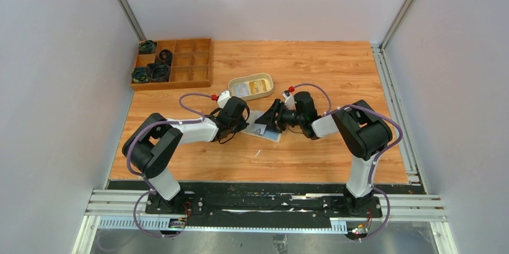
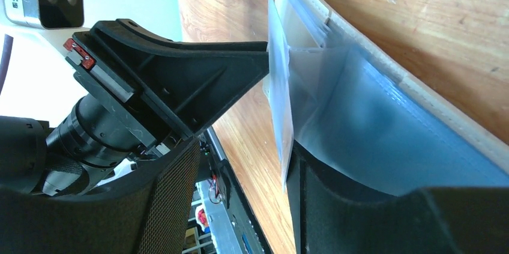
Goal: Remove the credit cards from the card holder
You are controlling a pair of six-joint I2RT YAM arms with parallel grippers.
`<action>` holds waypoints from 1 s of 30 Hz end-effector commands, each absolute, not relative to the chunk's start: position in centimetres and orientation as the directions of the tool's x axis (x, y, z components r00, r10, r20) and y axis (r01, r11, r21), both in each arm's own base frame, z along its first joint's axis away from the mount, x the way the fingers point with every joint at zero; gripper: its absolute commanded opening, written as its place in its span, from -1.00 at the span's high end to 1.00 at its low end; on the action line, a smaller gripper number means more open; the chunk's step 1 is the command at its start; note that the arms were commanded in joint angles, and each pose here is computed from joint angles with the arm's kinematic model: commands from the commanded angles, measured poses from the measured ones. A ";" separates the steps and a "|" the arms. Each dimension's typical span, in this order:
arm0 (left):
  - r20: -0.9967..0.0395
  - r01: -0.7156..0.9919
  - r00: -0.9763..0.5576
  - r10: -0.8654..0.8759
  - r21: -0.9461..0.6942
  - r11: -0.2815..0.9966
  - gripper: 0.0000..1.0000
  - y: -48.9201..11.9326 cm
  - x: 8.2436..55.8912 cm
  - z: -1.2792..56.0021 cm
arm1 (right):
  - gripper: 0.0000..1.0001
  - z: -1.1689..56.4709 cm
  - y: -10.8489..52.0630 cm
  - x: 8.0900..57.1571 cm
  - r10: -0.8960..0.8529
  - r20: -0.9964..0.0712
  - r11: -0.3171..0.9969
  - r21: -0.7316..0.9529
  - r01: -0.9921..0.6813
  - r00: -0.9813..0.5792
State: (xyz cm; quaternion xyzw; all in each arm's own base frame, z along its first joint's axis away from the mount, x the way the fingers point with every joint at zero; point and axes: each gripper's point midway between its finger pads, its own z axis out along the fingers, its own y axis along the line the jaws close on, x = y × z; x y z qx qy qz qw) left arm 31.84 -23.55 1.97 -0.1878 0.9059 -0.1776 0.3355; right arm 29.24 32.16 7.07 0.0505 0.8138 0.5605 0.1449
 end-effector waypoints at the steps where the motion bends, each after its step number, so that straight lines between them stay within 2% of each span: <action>1: -0.450 -0.260 -0.817 -0.361 -0.273 0.926 1.00 -21.1 27.1 -3.0 | -0.13 7.1 31.3 28.9 0.234 -0.198 0.364 0.926 -0.103 -0.952; 10: -0.451 -0.259 -0.818 -0.358 -0.268 0.928 1.00 -21.0 27.1 -3.0 | 0.22 4.8 30.2 28.2 0.222 -0.177 0.402 0.912 -0.075 -0.959; 18: -0.455 -0.261 -0.816 -0.357 -0.260 0.930 1.00 -20.9 27.2 -2.9 | 0.98 3.5 29.7 28.1 0.213 -0.167 0.428 0.902 -0.062 -0.963; 26: -0.472 -0.293 -0.797 -0.377 -0.243 0.924 1.00 -19.2 27.3 -2.3 | 1.00 2.8 27.3 26.6 0.172 -0.170 0.525 0.850 -0.056 -0.970; 30: -0.486 -0.316 -0.782 -0.390 -0.231 0.920 1.00 -17.9 27.2 -1.6 | 1.00 4.0 26.5 26.1 0.066 -0.228 0.588 0.796 -0.147 -0.971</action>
